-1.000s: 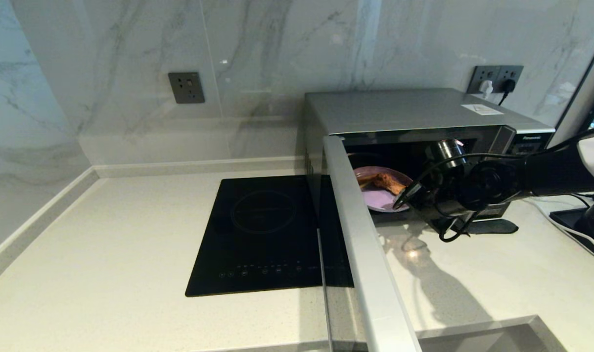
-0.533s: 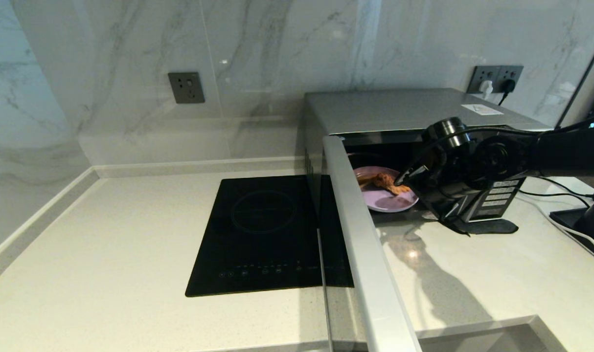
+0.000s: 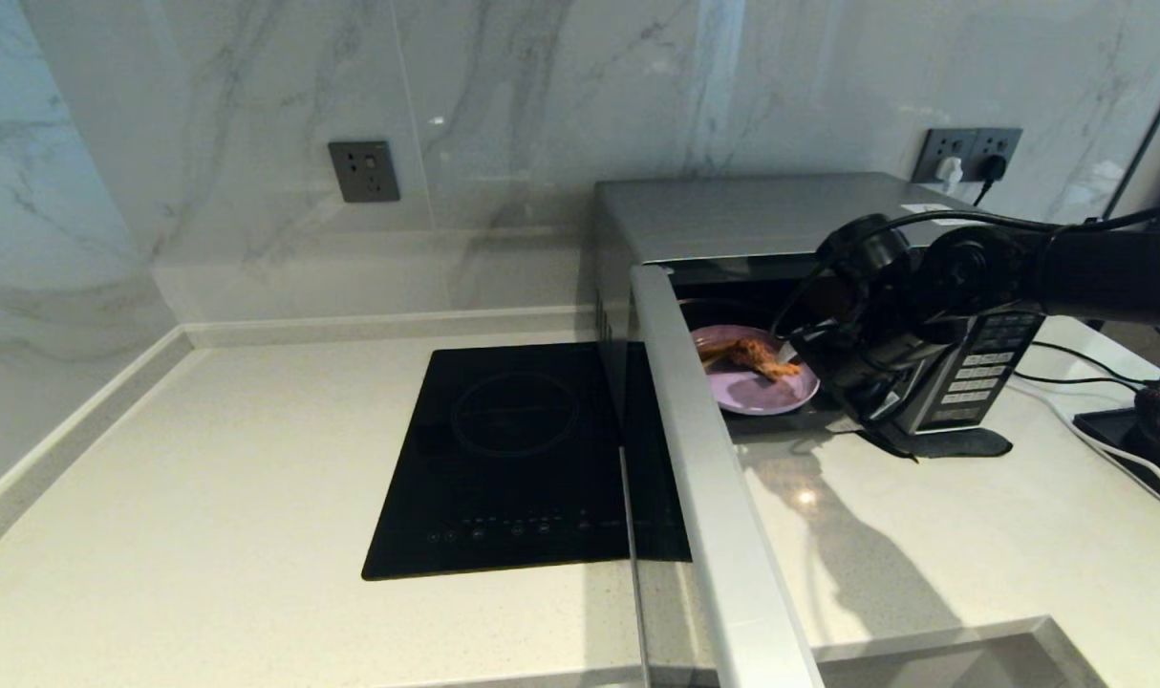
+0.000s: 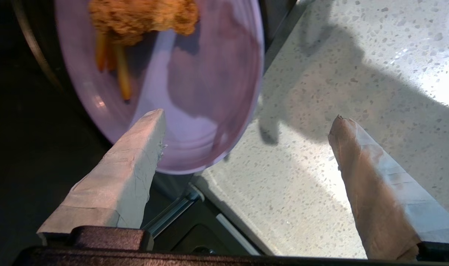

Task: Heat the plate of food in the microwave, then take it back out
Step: Take the plate out of the microwave

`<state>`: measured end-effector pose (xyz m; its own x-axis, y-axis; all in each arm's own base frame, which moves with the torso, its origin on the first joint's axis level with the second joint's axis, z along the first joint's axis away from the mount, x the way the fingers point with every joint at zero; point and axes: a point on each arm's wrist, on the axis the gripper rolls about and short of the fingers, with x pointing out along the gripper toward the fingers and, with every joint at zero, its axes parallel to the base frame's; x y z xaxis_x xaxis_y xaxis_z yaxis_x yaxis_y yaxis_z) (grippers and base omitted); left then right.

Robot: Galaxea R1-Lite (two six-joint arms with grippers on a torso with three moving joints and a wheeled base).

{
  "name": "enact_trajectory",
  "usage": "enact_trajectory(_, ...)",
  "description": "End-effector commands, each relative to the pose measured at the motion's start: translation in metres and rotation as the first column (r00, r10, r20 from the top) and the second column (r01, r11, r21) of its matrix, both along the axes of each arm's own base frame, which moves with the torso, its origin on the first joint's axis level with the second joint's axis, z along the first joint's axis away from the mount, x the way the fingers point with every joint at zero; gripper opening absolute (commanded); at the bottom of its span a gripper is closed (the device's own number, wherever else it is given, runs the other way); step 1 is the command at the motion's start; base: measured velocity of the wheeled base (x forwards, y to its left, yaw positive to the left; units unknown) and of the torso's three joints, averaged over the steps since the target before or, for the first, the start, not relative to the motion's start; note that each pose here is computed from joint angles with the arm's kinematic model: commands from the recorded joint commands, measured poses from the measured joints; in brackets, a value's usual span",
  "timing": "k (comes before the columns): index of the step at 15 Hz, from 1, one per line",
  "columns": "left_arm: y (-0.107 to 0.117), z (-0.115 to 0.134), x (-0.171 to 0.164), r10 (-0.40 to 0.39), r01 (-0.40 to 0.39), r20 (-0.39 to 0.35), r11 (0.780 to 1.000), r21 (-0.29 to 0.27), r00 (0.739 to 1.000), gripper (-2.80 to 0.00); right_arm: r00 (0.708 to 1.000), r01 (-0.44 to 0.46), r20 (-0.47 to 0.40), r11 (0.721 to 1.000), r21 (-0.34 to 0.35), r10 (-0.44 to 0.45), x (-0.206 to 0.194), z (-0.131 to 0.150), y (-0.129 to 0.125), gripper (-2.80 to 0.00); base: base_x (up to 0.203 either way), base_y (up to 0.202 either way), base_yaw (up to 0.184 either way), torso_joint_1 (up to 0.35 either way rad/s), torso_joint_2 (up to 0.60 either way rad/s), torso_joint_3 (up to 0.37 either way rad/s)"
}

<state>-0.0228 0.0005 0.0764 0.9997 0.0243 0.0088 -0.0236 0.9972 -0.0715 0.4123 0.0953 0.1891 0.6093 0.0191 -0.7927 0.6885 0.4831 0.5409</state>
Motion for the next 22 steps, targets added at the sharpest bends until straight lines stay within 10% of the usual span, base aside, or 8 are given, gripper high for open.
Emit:
enact_trajectory(1, 0.0, 0.0, 0.0, 0.0, 0.0, -0.001, 1.0, -0.001, 1.0, -2.8, 0.999, 0.003, -0.032, 1.0, -0.009, -0.003, 0.005, -0.013, 0.001, 0.0, 0.0, 0.0, 0.0, 0.0, 0.0, 0.0)
enact_trajectory(12, 0.0, 0.0, 0.0, 0.0, 0.0, -0.001, 1.0, -0.001, 1.0, -2.8, 0.996, -0.045, -0.082, 0.999, -0.015, 0.044, 0.011, -0.033, 0.003, 0.0, 0.0, 0.0, 0.0, 0.0, 0.0, 0.0)
enact_trajectory(13, 0.0, 0.0, 0.0, 0.0, 0.0, -0.001, 1.0, -0.001, 1.0, -2.8, 0.996, -0.046, -0.082, 0.999, -0.014, 0.045, 0.012, -0.034, 0.003, -2.8, 0.0, 0.0, 0.0, 0.0, 0.0, 0.0)
enact_trajectory(22, 0.0, 0.0, 0.0, 0.0, 0.0, -0.001, 1.0, -0.001, 1.0, -2.8, 0.993, -0.077, -0.086, 0.997, 0.029, 0.079, 0.013, -0.038, 0.005, -2.8, 0.0, 0.0, 0.0, 0.0, 0.0, 0.0)
